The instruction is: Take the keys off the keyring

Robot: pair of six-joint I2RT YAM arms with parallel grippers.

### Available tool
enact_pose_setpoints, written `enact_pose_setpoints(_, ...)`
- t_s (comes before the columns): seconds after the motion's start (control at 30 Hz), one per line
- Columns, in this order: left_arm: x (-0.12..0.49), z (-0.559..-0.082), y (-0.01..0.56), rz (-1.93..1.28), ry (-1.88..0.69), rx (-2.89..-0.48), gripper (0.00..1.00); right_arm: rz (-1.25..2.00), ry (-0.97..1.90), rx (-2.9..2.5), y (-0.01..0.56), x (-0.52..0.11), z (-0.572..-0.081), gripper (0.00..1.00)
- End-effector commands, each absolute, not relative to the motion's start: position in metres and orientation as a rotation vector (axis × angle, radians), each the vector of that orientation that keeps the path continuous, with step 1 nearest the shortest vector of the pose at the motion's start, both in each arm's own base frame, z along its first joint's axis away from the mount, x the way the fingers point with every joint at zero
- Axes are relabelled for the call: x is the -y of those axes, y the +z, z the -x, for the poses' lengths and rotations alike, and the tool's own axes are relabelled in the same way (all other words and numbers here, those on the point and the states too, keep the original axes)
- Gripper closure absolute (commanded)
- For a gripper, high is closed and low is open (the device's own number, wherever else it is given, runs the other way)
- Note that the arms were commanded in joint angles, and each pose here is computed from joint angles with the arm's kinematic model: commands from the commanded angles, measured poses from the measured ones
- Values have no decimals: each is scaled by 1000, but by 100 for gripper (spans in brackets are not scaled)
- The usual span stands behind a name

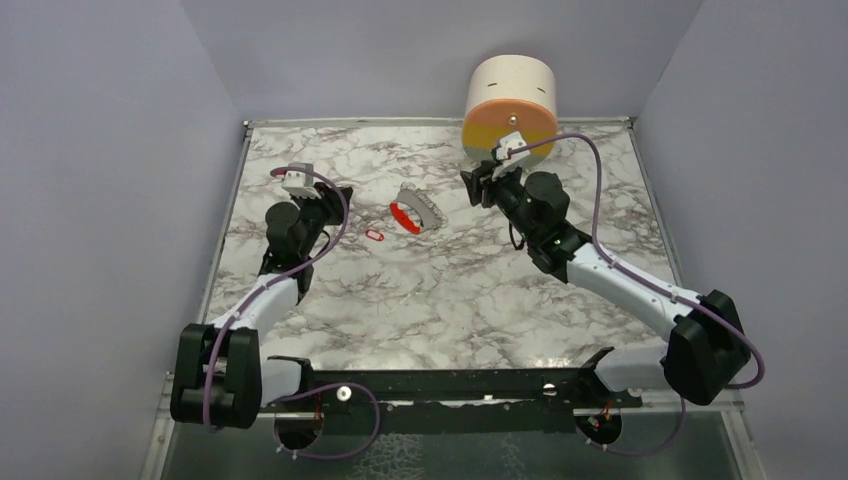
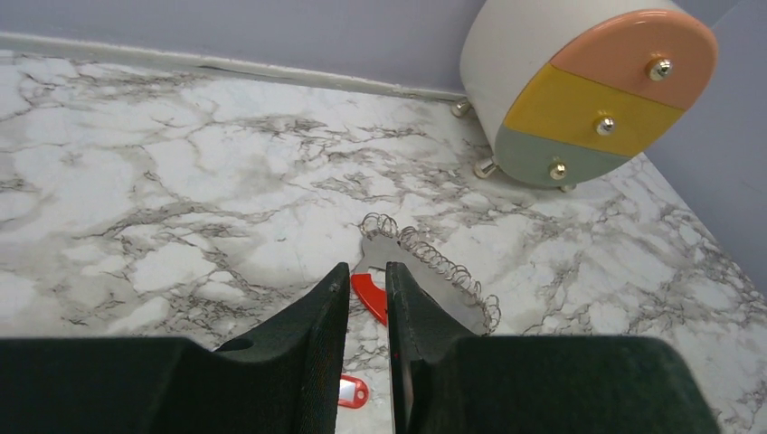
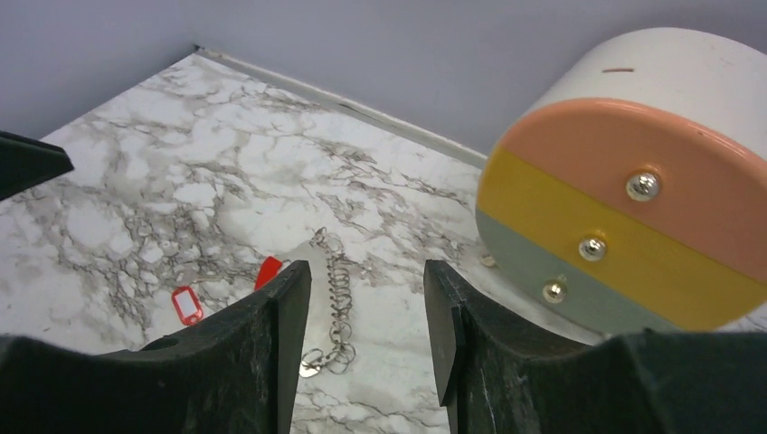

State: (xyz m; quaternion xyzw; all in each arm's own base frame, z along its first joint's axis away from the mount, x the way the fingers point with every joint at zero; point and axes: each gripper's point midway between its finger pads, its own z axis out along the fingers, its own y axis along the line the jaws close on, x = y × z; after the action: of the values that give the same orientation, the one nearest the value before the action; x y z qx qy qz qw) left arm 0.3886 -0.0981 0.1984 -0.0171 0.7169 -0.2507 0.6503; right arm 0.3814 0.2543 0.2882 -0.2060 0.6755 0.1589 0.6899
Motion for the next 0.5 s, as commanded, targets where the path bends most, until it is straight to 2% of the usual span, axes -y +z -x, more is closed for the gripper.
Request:
enact_pose_setpoints(0.0,91,-377,206,25,-506,-1622,76,348,265,-1513,286,-223,-378,50)
enact_pose_setpoints(0.47,106,-370,205,-1,-514,-1637,75,65,88,-1524,272,-165,-376,48)
